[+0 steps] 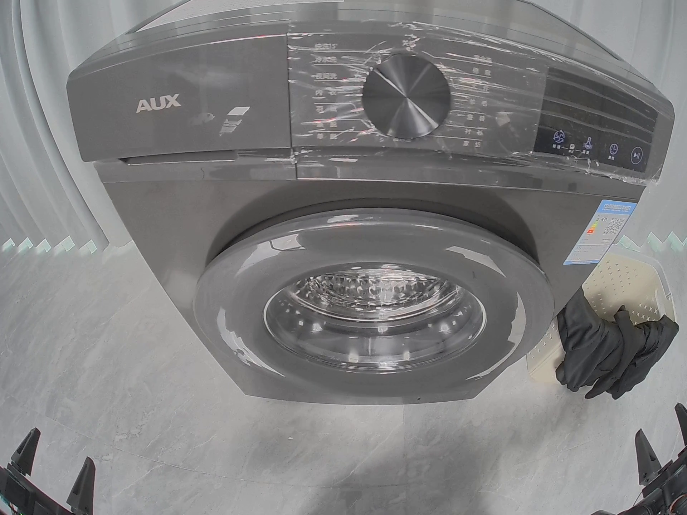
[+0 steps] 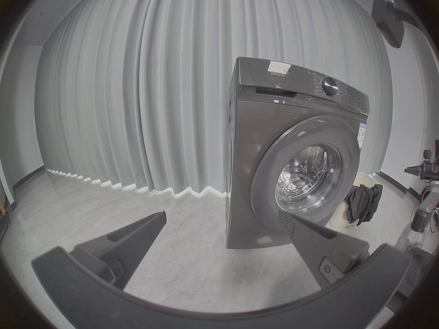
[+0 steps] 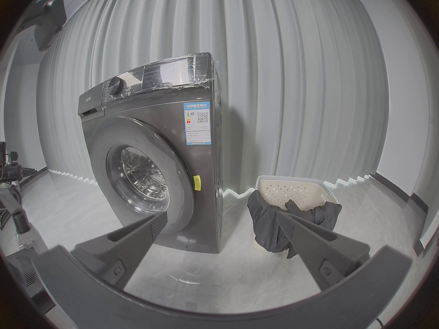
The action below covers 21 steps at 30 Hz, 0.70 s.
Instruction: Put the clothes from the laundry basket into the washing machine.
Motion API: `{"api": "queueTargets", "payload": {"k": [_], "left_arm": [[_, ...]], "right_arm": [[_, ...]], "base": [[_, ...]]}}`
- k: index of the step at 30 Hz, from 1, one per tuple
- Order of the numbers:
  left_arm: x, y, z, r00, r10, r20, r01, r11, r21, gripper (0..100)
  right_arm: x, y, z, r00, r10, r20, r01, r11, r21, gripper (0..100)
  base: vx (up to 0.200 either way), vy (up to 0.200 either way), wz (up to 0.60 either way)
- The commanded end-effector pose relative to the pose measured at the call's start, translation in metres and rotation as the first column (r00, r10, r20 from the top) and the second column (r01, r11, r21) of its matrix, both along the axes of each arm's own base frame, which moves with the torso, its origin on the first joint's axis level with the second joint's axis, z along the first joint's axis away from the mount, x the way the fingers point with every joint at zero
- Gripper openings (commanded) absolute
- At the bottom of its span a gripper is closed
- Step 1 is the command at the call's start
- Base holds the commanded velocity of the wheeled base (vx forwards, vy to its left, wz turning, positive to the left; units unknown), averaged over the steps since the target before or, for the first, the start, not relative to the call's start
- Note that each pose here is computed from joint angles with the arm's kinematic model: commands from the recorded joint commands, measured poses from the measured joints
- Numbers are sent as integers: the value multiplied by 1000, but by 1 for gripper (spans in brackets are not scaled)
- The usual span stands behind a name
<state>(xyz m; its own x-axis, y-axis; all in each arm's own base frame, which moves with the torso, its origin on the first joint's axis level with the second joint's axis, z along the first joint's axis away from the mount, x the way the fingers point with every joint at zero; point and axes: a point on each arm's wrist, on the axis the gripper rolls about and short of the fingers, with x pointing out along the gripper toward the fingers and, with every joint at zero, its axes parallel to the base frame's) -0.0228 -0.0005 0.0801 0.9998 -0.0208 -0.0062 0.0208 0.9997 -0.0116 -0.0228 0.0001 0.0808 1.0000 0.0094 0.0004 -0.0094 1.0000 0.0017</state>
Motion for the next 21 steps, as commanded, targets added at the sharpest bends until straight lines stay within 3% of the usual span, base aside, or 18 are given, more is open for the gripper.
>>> {"api": "queueTargets", "payload": {"k": [1, 5, 21], "left_arm": [[0, 0, -5, 1000, -1, 0, 1, 1000, -1, 100], [0, 0, -5, 1000, -1, 0, 1, 1000, -1, 100], [0, 0, -5, 1000, -1, 0, 1, 1000, -2, 100]], "right_arm": [[0, 0, -5, 1000, 1, 0, -1, 1000, 0, 100], [0, 0, -5, 1000, 0, 0, 0, 1000, -2, 100], [0, 0, -5, 1000, -2, 0, 2, 1000, 0, 100]], "base": [[0, 0, 0], [-100, 0, 0], [0, 0, 0]]}}
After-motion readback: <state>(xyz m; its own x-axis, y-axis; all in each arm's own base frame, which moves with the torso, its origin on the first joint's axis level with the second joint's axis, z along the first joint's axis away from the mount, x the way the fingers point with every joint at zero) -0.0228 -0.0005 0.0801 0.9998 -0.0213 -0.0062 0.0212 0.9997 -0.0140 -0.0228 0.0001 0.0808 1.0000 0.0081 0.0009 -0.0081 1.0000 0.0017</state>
